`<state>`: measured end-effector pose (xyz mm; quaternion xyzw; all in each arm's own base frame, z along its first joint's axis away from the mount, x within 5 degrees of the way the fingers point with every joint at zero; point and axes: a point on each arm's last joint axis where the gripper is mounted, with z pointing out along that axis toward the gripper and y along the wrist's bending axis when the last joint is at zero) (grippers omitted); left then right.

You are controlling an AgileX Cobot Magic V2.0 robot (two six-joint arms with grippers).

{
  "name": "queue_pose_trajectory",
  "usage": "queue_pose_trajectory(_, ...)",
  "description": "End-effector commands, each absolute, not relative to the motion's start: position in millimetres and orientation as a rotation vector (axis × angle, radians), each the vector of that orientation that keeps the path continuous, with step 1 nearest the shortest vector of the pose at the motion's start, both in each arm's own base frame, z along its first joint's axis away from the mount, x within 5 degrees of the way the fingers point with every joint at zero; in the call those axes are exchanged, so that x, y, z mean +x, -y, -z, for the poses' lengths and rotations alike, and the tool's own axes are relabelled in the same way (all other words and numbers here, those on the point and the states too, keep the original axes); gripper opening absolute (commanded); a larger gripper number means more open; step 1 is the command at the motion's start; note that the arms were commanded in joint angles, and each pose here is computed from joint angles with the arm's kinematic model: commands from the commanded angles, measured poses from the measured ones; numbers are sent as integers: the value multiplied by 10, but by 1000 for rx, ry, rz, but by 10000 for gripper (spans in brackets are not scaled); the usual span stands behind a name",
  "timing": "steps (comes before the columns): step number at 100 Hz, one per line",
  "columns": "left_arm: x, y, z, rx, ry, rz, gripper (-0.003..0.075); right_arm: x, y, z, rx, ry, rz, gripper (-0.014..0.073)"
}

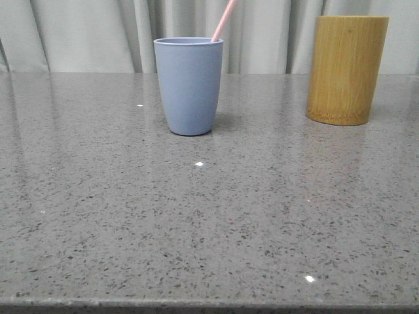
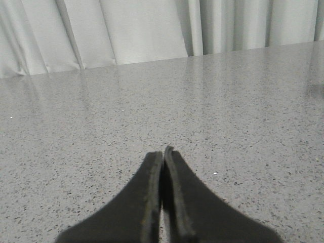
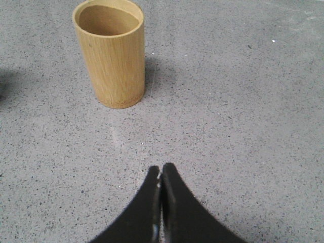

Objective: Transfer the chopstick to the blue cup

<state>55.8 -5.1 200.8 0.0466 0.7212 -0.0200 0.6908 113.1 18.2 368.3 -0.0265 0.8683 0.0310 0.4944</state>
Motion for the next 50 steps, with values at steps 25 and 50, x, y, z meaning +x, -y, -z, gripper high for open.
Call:
queue_pose_trajectory(25,534,49,-2072,89,-1502,53,-19,1148,-175,-3814,-69,-2016,-72,-68)
queue_pose_trajectory(50,534,49,-2072,89,-1502,53,-19,1024,-131,-3722,-101,-1948,-50,-68)
